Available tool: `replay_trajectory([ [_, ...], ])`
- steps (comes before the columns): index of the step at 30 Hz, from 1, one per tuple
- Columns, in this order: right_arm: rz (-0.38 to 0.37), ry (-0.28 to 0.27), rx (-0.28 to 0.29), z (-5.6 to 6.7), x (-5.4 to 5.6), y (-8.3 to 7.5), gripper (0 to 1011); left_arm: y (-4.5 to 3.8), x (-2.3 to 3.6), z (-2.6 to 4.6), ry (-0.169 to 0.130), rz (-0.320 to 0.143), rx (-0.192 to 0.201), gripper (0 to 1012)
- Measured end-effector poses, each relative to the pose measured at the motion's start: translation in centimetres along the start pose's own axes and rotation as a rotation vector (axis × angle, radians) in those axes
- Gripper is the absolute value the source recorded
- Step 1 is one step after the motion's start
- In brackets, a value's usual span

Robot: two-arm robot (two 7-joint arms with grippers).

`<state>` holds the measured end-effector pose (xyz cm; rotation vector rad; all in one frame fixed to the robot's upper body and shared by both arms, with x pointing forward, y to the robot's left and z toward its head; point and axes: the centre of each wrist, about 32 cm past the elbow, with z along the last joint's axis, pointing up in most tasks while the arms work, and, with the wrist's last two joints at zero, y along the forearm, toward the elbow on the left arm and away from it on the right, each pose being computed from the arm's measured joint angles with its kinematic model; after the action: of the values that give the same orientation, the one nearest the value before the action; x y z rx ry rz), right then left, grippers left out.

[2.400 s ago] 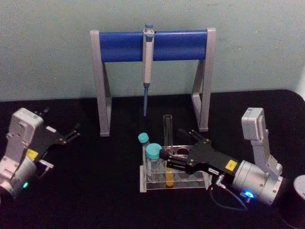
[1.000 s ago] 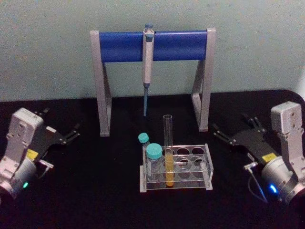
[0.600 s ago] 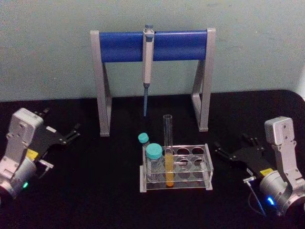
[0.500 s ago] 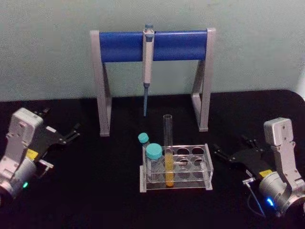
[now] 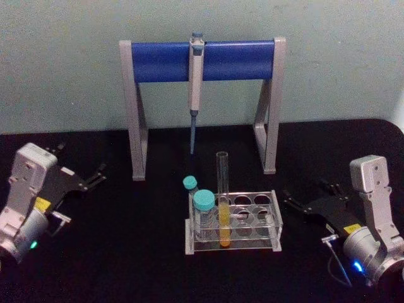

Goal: Pick up the test tube from the test tube rack, shake it, then place it back into the test tube rack.

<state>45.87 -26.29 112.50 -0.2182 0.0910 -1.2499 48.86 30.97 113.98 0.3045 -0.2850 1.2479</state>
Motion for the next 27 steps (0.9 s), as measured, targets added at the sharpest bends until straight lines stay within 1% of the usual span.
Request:
replay_trajectory([
  [27, 0.000, -0.002, 0.005, 0.06, -0.01, -0.02, 1000, 0.00, 0.00, 0.00, 0.000, 0.000, 0.000, 1001],
])
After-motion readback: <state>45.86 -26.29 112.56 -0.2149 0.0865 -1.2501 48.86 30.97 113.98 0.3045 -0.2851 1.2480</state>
